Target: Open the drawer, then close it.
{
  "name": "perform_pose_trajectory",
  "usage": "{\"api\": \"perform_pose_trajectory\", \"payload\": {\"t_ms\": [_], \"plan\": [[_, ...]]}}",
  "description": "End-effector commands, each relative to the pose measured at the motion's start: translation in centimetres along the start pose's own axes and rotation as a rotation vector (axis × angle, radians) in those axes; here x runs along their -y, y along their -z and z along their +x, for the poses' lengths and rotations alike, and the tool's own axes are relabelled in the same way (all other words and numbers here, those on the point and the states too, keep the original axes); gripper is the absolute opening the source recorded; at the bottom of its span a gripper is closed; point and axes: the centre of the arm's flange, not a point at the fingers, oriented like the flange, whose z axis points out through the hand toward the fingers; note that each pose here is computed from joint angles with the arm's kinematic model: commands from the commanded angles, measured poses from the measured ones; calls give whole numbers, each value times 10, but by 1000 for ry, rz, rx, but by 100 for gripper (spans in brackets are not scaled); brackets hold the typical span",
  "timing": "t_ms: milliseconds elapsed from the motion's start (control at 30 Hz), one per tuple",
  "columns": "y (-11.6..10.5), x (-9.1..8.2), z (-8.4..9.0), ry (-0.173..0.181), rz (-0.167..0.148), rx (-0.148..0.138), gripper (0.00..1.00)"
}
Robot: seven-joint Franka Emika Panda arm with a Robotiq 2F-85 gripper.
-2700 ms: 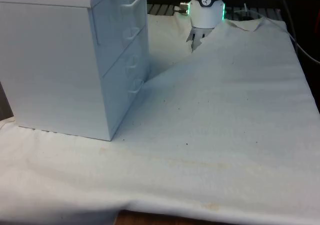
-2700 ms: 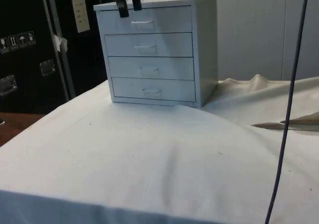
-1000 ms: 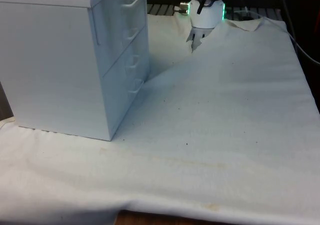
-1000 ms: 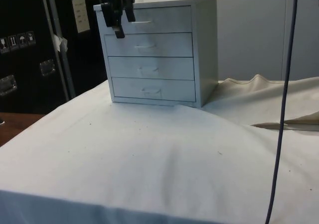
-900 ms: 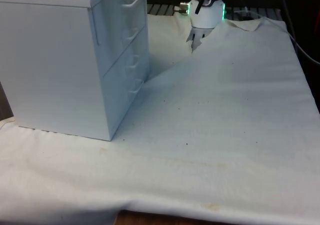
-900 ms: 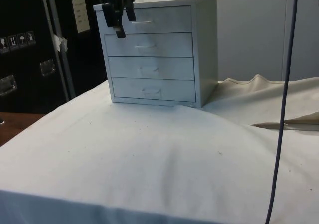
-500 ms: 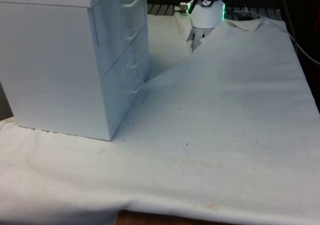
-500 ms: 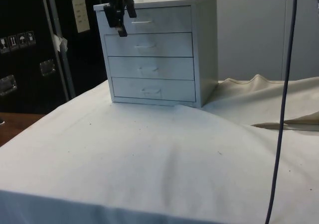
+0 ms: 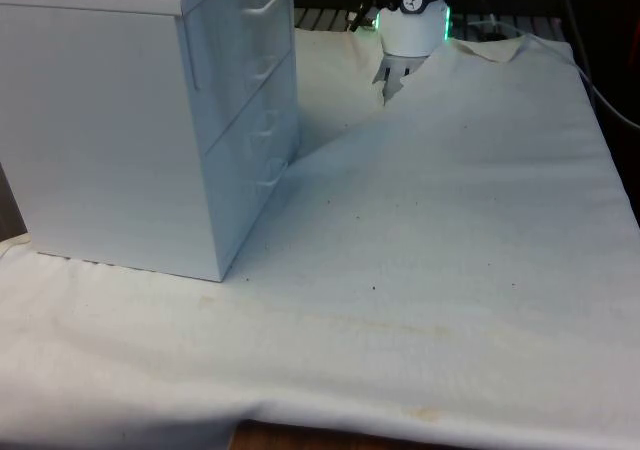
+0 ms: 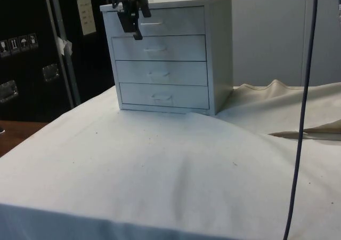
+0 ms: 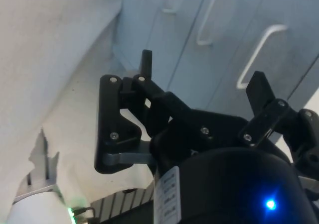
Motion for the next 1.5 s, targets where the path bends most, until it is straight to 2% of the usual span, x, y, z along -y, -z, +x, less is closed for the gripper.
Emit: {"api": "perform_pose_trajectory", "payload": {"t_ms": [0, 33, 100, 267, 300, 333, 400, 567, 600, 633, 733, 867, 900, 933, 1100, 1133, 1167, 1200, 1267, 1300, 1367, 1400, 1433, 1467], "plan": [[-1, -1, 0, -2, -6, 0, 100], [-4, -3, 0, -5, -20, -12, 100], [-8, -3, -1, -10, -34, -13, 100], [-16, 1, 0, -22, -51, -23, 100], [-15, 1, -1, -21, -45, -9, 100], [-18, 2, 0, -25, -55, -24, 100], [-23, 2, 1, -31, -67, -27, 100], [-29, 0, 2, -40, -91, -28, 100], [-28, 2, 1, -39, -86, -14, 100], [-30, -1, 2, -41, -102, -29, 100], [-33, -3, 3, -43, -117, -27, 100], [-38, -2, 3, -51, -129, -27, 100], [-37, -1, 2, -50, -124, -13, 100], [-40, 0, 3, -55, -132, -28, 100], [-47, 4, 4, -65, -144, -29, 100], [-48, 4, 5, -66, -145, -29, 99], [-47, 5, 4, -65, -142, -13, 95], [-49, 5, 5, -67, -146, -29, 95], [-50, 5, 5, -68, -148, -29, 84], [-51, 6, 5, -69, -152, -29, 72], [-51, 5, 5, -72, -155, -29, 60], [-51, 6, 5, -71, -157, -30, 55], [-51, 2, 5, -72, -162, -14, 50], [-51, 6, 5, -71, -158, -30, 50]]}}
